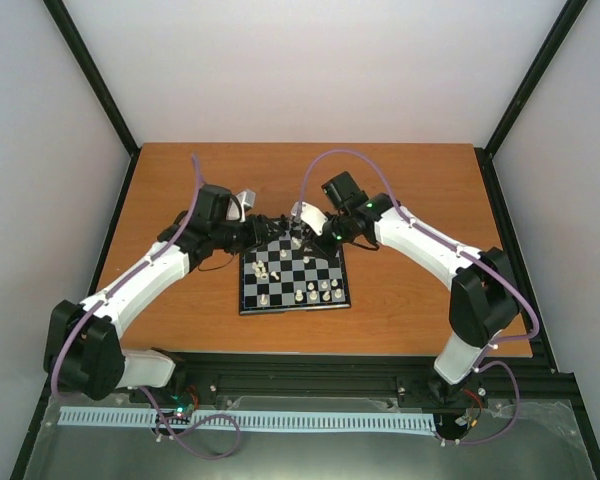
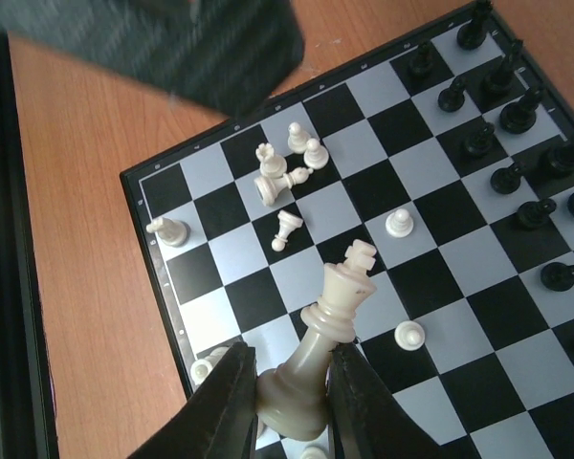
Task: Set up the chess pieces on the board
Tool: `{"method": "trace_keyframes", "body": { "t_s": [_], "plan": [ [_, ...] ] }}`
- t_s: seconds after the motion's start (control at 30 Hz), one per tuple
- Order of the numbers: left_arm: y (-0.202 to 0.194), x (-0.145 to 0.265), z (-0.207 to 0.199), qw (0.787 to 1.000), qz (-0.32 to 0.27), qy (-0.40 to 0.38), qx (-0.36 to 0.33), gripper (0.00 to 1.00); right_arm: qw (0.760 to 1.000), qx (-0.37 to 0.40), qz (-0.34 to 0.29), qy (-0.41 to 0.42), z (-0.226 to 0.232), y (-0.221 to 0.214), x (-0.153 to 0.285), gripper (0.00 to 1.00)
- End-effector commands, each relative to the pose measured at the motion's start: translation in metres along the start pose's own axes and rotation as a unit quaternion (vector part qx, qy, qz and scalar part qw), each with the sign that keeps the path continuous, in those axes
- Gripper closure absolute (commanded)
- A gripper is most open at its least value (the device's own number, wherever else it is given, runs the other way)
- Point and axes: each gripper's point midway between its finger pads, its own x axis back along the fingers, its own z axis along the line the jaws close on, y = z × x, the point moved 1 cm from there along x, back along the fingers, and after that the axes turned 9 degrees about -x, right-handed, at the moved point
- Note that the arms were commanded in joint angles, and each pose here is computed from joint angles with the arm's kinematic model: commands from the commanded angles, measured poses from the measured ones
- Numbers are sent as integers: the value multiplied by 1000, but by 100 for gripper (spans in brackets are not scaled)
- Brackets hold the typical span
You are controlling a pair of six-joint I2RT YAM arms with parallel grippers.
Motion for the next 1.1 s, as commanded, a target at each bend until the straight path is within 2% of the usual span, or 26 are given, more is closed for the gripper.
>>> {"method": "trace_keyframes", "body": {
  "t_s": [0.0,0.13,0.37,1.07],
  "plan": [
    [8,-5,-24,996,-10,-85,39,49,999,7,-42,16,6,15,16,84],
    [-1,-14,-20,993,-3,-99,62,52,998,8,-52,25,10,20,20,83],
    [1,-22,-27,991,-4,-117,69,51,998,3,-50,39,13,20,18,83],
    [-10,-43,-39,991,28,-120,60,65,998,-1,-49,48,14,19,16,83]
  ]
}}
